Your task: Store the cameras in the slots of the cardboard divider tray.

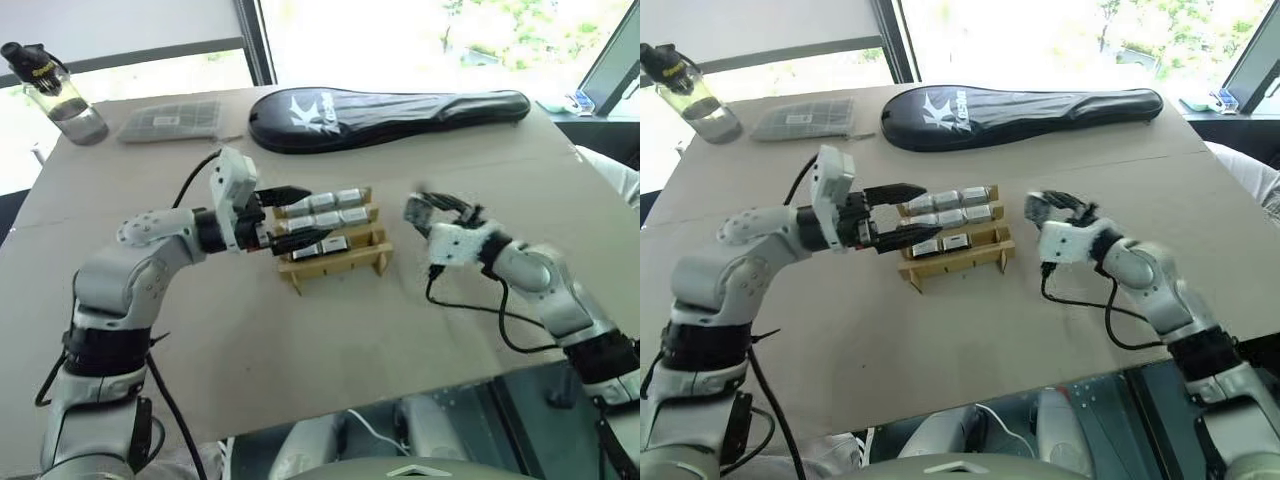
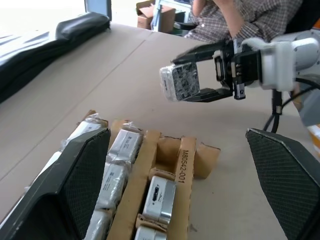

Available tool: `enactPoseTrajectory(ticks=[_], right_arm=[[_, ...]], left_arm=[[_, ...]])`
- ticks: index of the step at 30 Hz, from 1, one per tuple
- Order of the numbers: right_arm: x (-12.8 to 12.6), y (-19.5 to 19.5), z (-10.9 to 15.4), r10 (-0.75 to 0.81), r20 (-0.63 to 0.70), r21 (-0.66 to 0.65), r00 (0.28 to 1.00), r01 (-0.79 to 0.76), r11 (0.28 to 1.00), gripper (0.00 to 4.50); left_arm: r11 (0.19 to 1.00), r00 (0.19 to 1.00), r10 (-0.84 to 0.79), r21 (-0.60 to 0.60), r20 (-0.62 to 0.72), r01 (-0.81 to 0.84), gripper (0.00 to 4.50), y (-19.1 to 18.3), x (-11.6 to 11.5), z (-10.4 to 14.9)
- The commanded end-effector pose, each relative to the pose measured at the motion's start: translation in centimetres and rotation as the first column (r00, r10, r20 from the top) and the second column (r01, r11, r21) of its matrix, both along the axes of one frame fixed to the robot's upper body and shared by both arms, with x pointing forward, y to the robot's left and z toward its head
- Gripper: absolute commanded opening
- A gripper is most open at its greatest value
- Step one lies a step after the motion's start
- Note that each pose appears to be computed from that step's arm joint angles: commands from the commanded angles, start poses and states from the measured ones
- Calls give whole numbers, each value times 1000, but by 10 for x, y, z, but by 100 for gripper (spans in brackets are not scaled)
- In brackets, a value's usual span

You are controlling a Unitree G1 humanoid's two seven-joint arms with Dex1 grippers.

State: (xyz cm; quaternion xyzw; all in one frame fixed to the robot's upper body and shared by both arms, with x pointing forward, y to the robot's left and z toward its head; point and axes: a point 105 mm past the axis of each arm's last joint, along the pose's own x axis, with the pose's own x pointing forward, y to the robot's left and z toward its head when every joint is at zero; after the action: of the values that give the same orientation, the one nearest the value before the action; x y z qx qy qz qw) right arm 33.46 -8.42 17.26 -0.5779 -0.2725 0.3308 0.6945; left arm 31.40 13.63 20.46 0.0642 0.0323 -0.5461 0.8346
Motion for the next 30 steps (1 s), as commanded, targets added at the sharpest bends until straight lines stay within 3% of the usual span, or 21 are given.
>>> enactPoseTrajectory(ticks=[1,5,12,15,21,23,30], right_arm=[[-20,31,18,185,189,-91,964,-170,981,195],[-35,54,28,298,285,-128,911,-272,954,195],[-43,63,18,348,264,-149,900,-318,936,195],[-44,62,15,348,253,-152,903,-318,936,195],[-46,62,9,358,234,-167,904,-325,931,195],[-46,63,10,364,241,-171,900,-330,928,195],[-48,64,14,396,286,-203,873,-348,915,195]], left_arm=[[997,997,-71,-2,34,71,450,-8,1,9],[991,990,-135,25,39,134,450,-20,1,4],[985,984,-173,37,43,171,450,-24,-1,5],[984,984,-175,31,37,174,376,-23,-1,6],[977,978,-207,63,9,206,101,-22,-7,1],[975,977,-211,73,-10,211,78,-22,-8,-1],[956,964,-252,135,-79,261,76,-19,-16,-13]])
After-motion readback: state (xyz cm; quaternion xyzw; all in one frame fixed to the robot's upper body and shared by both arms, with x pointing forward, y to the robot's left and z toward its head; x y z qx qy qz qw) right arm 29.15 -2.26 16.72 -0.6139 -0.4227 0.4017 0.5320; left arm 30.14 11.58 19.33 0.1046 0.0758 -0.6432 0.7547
